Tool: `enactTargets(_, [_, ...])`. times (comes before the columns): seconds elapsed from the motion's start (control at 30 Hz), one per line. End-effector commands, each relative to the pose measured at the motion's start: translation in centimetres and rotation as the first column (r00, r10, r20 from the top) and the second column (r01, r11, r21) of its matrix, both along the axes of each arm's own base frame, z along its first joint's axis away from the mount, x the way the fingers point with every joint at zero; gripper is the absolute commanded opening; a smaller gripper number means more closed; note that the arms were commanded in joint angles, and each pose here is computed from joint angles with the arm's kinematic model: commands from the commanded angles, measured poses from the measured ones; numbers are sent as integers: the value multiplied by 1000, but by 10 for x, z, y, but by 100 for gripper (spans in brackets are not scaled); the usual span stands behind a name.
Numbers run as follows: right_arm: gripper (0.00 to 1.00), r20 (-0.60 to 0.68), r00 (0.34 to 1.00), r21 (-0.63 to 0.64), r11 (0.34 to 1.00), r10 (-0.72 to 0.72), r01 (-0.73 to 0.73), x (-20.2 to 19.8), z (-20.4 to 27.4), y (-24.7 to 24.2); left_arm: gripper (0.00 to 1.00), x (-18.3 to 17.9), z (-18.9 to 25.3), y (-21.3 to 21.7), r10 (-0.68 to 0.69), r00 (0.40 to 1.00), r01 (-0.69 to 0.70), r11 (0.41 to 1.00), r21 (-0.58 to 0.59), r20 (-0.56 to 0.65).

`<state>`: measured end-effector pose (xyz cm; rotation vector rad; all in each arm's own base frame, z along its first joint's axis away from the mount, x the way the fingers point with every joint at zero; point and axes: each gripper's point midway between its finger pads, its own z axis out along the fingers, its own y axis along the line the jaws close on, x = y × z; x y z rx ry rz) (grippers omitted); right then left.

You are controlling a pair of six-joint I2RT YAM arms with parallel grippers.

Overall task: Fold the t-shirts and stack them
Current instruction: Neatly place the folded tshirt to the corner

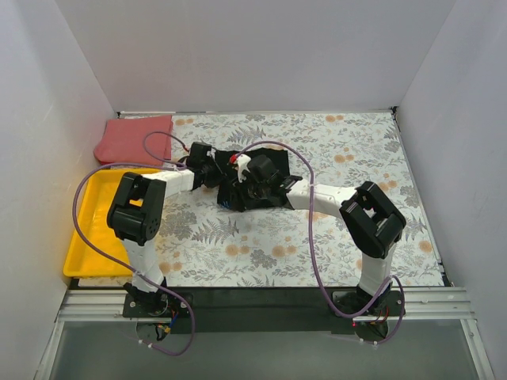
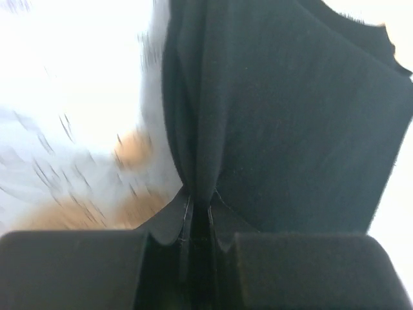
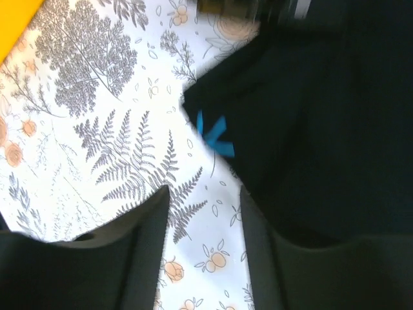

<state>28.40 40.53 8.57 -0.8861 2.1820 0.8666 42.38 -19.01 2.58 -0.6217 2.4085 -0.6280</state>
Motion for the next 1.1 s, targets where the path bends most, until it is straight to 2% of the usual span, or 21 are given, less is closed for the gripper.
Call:
enactTargets(0.0, [56,39,999,19,1000,12,-13,-7,20,-6,0,29,16,43,-76,993,49,962,269,91])
enactTargets(0.03, [63,40,999,-8,1000,-3,4,-7,16,-14,0,38,26,51,-81,991,42,947,320,109])
enactTargets(0.13, [71,42,999,-64,998,-14,16,-17,11,-36,0,50,39,67,-169,975,88,891,446,145])
enactTargets(0.23, [75,20,1000,-119,993,-13,15,-35,7,-60,0,68,54,86,-243,958,112,809,577,155])
enactTargets(0.3, [76,20,999,-147,989,-27,30,-44,11,-77,0,85,64,103,-273,950,102,734,672,153])
enactTargets(0.37, [76,-4,999,-201,979,-38,37,-57,0,-96,0,102,78,117,-271,947,68,691,720,170])
enactTargets(0.4, [76,9,999,-209,977,-51,51,-58,4,-103,0,107,75,124,-299,943,89,644,760,143])
enactTargets(0.57, [77,-39,996,-314,947,-82,66,-74,-9,-133,0,135,94,160,-310,945,70,498,865,102])
enactTargets(0.73, [84,-78,985,-381,917,-155,114,-83,-19,-157,0,155,125,192,-289,949,21,448,894,123])
enactTargets(0.83, [98,-57,972,-413,892,-228,185,-77,-18,-172,0,163,145,207,-275,950,-16,436,900,150])
enactTargets(1.07, [98,-53,945,-431,861,-321,269,-65,-13,-196,0,174,186,231,-289,938,-59,417,907,194])
